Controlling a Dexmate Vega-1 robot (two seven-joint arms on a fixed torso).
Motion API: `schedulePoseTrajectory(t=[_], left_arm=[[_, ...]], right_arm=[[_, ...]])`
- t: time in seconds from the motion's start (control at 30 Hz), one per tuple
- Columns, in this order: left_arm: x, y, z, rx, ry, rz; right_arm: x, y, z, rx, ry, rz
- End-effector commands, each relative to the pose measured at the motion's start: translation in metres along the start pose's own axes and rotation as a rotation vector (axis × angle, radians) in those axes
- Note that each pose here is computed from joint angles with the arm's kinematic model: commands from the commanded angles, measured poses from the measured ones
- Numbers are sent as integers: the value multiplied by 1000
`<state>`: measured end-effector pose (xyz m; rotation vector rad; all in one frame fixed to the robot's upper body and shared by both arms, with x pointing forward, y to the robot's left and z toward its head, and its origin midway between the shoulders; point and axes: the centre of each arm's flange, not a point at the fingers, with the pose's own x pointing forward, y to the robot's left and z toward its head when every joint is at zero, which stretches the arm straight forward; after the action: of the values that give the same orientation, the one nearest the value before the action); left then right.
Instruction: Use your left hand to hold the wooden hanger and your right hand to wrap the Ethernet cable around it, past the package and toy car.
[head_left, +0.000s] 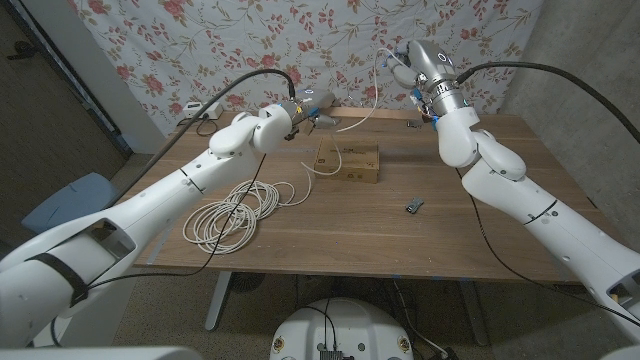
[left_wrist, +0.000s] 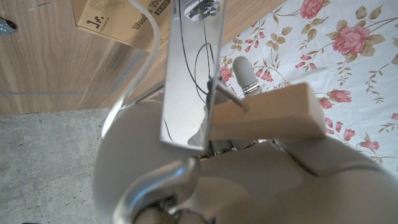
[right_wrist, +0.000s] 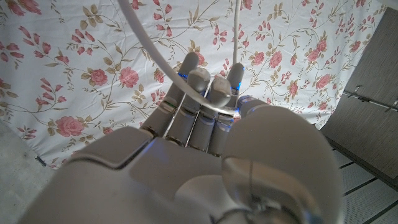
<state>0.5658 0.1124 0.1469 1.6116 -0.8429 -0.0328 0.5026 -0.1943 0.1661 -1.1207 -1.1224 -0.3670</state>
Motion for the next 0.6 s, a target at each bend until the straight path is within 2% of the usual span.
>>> schedulePoseTrajectory(t=[0.03,0.3,0.6], left_arm=[[-11,7,2,-54,-19,1],[-17,10,-1,-80,-10,1],[-22,15,-5,-111,-1,17]], right_arm=[[19,13,-27,-20,58,84],[27,22,-55,-24,136,117],[29,29,-88,-36,236,146]])
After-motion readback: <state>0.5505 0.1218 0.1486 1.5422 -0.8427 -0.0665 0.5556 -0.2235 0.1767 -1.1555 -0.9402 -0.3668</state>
